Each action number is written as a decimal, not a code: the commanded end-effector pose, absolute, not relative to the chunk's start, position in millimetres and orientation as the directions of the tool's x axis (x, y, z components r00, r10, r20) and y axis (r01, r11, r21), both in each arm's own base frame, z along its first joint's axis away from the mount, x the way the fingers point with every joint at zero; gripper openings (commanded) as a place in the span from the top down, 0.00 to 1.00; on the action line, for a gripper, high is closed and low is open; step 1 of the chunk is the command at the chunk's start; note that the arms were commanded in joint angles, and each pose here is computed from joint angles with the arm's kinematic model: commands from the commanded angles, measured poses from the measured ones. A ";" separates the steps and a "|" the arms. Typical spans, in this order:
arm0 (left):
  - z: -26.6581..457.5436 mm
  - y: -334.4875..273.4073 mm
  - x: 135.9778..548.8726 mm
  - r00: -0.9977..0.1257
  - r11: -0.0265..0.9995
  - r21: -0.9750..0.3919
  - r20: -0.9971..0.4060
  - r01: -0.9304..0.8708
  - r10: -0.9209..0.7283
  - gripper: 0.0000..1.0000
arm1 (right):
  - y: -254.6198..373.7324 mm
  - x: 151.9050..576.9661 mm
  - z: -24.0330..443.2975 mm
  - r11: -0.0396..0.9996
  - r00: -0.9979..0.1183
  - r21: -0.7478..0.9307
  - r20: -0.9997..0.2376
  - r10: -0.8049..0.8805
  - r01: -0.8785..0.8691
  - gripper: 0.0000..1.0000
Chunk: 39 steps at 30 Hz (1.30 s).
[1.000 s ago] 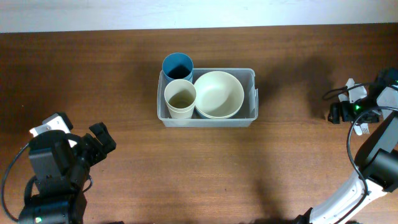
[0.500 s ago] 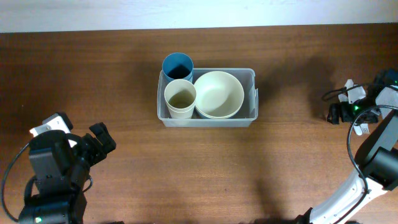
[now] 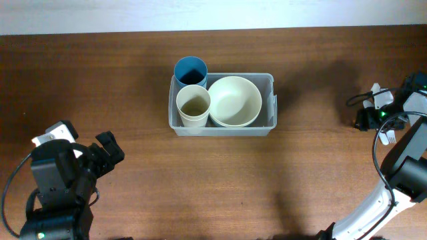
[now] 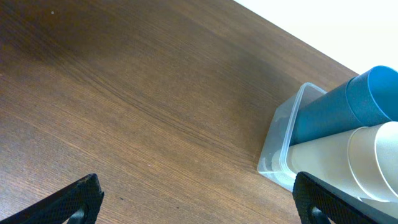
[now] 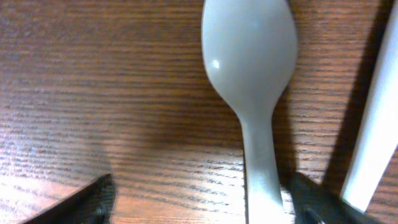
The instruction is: Pack container
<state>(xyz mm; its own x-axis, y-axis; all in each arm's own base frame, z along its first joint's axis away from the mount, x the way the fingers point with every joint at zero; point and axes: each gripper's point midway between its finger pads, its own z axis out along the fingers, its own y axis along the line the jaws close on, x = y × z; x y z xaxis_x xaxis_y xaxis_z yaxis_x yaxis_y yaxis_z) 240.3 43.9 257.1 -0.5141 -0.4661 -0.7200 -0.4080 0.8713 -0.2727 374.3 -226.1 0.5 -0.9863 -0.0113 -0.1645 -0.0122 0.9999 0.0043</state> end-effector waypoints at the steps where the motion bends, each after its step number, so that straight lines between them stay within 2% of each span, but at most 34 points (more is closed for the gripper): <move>1: 255.2 43.9 240.0 -0.511 0.866 -0.282 -0.715 -0.413 -0.477 0.00 | -215.7 369.9 -17.0 0.998 -0.991 0.057 -0.132 -0.012 -0.019 0.34; 9: 255.1 43.9 240.0 -0.512 0.866 -0.282 -0.715 -0.414 -0.477 0.00 | -213.8 368.0 -17.2 0.997 -0.992 0.069 -0.120 0.038 0.029 0.73; 16: 255.2 43.9 240.0 -0.511 0.866 -0.282 -0.715 -0.413 -0.477 0.00 | -210.0 372.9 -13.1 0.996 -0.991 0.071 -0.120 0.056 0.047 0.96; 23: 255.1 43.9 240.0 -0.512 0.866 -0.282 -0.715 -0.414 -0.477 0.00 | -202.2 394.8 12.9 0.997 -0.988 0.068 -0.146 0.045 0.036 0.96; 31: 255.2 43.9 240.0 -0.511 0.866 -0.282 -0.715 -0.413 -0.477 0.00 | -156.8 446.6 95.6 0.985 -0.963 0.174 -0.266 0.033 -0.014 0.97; 34: 255.2 43.9 240.0 -0.511 0.866 -0.282 -0.715 -0.413 -0.477 0.00 | -142.4 452.8 129.2 0.990 -0.963 0.127 -0.267 -0.018 -0.054 0.95; 36: 255.2 44.0 240.0 -0.511 0.866 -0.281 -0.715 -0.414 -0.477 0.00 | -157.2 451.2 131.8 0.999 -0.970 0.032 -0.241 0.019 0.012 0.62; 37: 255.1 43.9 240.0 -0.512 0.866 -0.282 -0.715 -0.414 -0.477 0.00 | -165.9 448.6 130.9 0.999 -0.974 -0.011 -0.225 0.039 0.042 0.53; 39: 255.2 44.0 240.0 -0.511 0.866 -0.281 -0.715 -0.414 -0.477 0.00 | -176.8 443.1 124.4 0.997 -0.978 -0.040 -0.198 0.057 0.067 0.51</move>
<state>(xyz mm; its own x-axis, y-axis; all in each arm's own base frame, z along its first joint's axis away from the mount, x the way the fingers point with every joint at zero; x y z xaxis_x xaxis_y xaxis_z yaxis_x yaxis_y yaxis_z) 240.5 43.9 257.0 -0.5144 -0.4662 -0.7198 -0.4081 0.8713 -0.2726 453.3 -150.3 132.2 -0.9667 -0.0122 -0.2557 -0.0265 0.9983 0.0527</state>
